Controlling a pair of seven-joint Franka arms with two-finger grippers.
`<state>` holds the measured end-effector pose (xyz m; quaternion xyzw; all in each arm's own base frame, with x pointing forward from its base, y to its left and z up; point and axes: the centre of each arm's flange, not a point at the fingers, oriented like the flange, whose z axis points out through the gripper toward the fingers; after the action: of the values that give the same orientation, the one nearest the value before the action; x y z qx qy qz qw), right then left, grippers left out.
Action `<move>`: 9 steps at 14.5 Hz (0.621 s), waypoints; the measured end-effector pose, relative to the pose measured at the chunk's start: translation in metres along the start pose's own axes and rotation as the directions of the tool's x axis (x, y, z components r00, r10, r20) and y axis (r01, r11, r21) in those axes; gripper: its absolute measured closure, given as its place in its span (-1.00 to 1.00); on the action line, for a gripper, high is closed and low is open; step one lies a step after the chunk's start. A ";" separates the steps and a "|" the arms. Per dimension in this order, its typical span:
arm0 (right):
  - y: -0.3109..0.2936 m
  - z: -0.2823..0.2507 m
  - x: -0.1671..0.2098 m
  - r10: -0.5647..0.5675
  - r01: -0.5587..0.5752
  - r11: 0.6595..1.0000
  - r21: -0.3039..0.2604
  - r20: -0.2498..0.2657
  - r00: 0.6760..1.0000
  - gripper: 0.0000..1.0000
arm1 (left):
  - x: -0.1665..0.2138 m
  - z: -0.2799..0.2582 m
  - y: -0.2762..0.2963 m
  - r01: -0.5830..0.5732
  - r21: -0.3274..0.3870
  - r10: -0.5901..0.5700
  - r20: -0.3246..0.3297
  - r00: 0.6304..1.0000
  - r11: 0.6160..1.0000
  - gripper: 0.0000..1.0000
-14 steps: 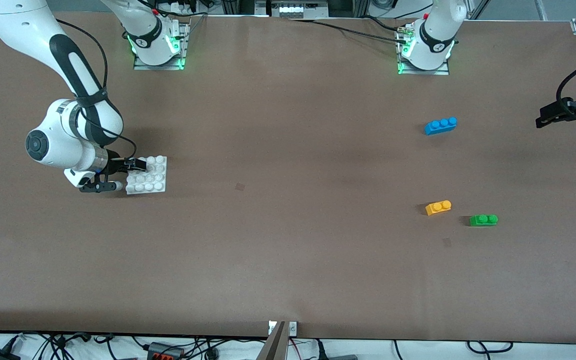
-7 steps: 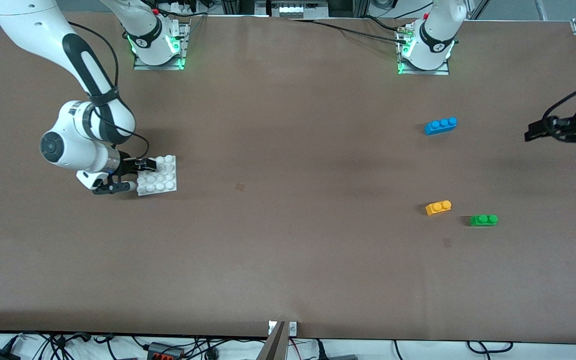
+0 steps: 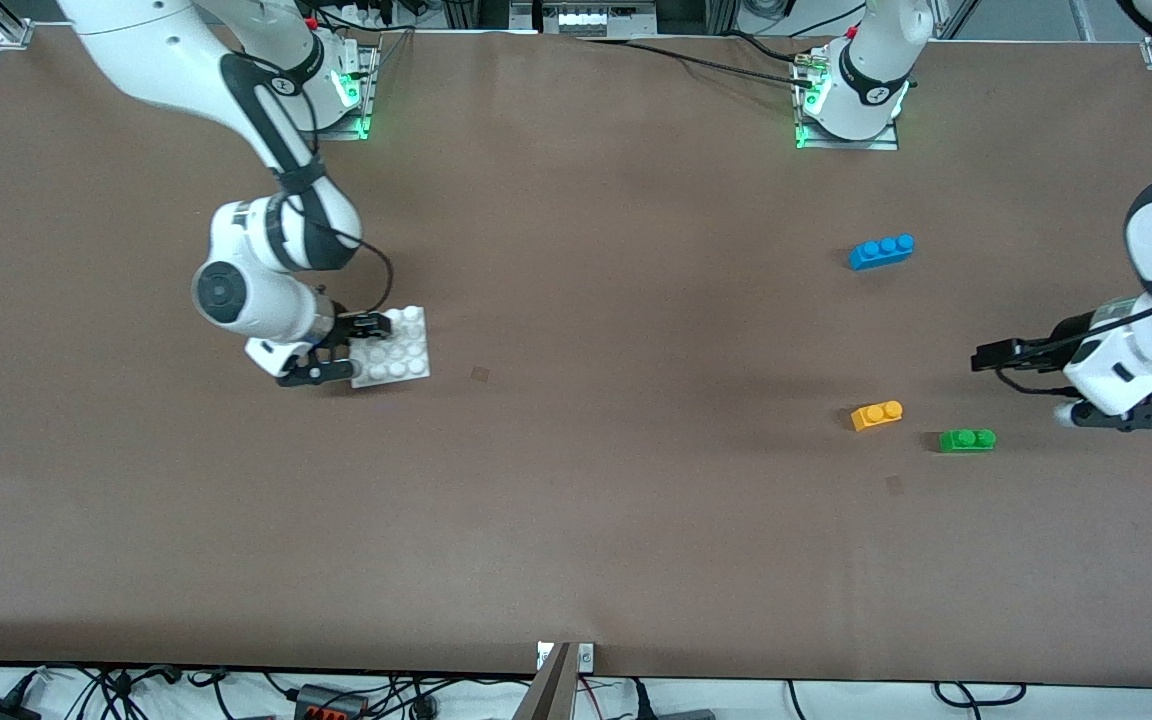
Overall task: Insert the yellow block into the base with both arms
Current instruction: 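Slide the base plate toward table center while the left gripper reaches the yellow brick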
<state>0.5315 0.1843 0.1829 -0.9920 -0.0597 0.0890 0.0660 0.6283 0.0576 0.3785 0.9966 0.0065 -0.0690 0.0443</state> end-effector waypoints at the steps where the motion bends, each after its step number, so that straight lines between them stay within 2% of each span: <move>1: -0.022 0.003 0.002 0.000 0.000 1.000 -0.003 -0.003 1.000 -0.30 | 0.000 0.011 0.008 0.007 0.002 -0.007 -0.006 1.000 1.000 -1.00; 4: -0.070 0.010 0.007 -0.002 0.002 1.000 0.003 -0.012 1.000 -0.30 | -0.001 0.040 0.052 0.045 0.018 -0.044 -0.035 0.998 0.999 -1.00; 7: -0.106 0.017 0.011 0.028 -0.028 0.998 0.054 -0.010 1.000 -0.30 | -0.005 0.077 0.076 0.054 0.033 -0.050 -0.113 0.992 0.998 -1.00; 9: -0.131 0.022 0.012 0.038 -0.037 0.995 0.090 -0.009 0.999 -0.30 | -0.007 0.093 0.077 0.065 0.034 -0.060 -0.127 0.990 0.997 -1.00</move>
<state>0.5254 0.3174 0.1783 -0.9895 -0.0364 0.0877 0.1093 0.6097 -0.0274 0.2949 0.9989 0.0391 -0.0076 0.0228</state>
